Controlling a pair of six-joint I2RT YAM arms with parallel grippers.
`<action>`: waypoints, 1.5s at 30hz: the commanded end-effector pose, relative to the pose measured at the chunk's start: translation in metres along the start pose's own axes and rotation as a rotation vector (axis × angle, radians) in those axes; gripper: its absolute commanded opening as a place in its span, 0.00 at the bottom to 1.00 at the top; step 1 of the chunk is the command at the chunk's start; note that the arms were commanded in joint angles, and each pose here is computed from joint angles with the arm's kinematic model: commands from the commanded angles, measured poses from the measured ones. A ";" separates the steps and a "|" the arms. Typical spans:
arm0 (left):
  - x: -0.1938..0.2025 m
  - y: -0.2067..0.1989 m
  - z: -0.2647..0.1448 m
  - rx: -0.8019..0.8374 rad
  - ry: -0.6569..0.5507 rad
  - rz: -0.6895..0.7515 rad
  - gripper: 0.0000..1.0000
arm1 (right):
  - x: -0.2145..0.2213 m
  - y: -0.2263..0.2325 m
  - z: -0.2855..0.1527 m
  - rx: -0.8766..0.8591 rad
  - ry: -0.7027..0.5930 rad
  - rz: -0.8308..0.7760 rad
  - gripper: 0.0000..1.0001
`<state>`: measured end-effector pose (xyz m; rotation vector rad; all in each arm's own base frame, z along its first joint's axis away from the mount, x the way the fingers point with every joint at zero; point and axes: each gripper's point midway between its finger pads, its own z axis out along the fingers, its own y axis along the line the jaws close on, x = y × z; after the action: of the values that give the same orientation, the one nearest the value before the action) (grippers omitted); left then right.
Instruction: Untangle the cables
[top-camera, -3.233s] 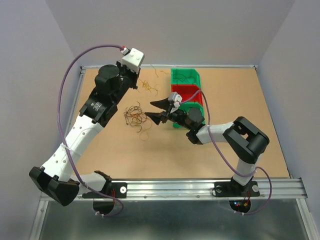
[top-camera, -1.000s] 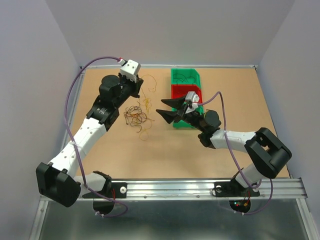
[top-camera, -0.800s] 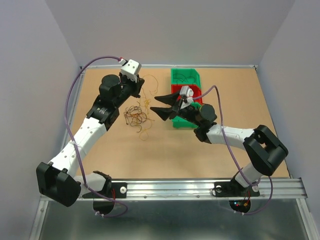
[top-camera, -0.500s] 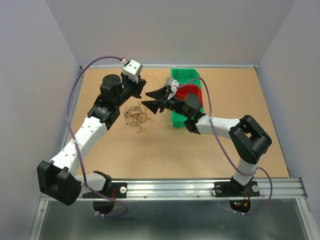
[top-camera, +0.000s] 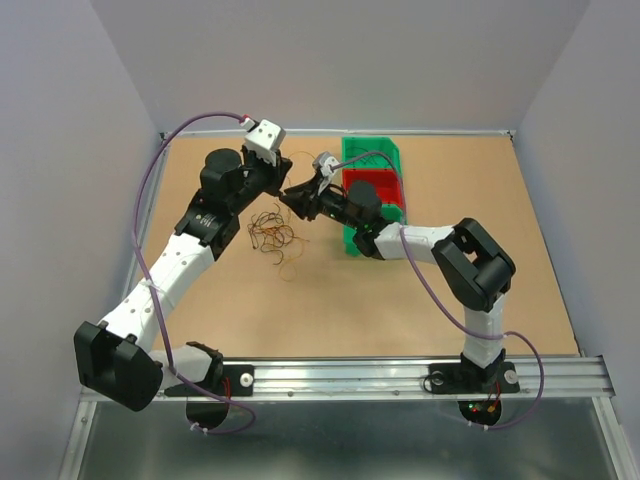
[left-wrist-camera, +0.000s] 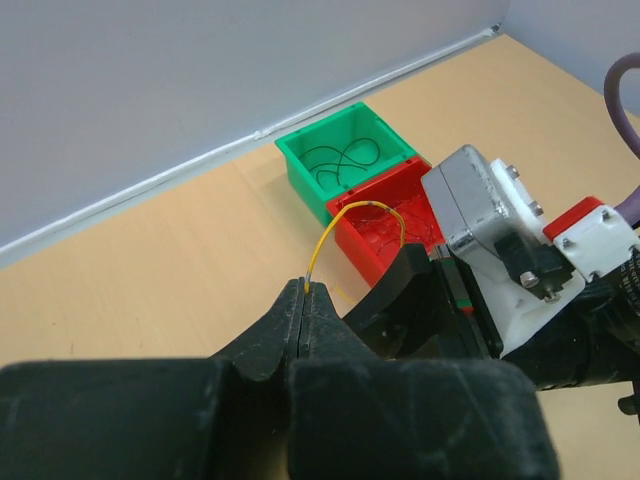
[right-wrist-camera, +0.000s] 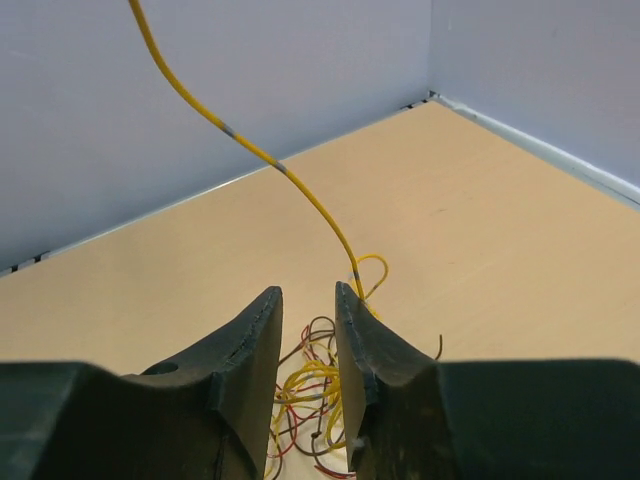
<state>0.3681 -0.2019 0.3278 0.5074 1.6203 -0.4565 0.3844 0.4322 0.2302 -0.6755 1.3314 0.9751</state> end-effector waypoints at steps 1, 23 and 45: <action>-0.052 0.013 -0.017 -0.071 -0.143 -0.006 0.00 | -0.011 -0.002 0.015 -0.008 -0.041 -0.022 0.33; -0.068 0.049 -0.036 -0.126 -0.213 -0.081 0.00 | 0.041 -0.009 0.001 0.000 0.096 -0.084 0.48; -0.059 0.049 -0.029 -0.112 -0.186 -0.075 0.00 | -0.026 0.035 0.005 -0.178 -0.083 0.086 0.70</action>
<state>0.3799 -0.1479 0.3593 0.3003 1.5751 -0.4419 0.3611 0.4517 0.2114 -0.7803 1.3425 1.1523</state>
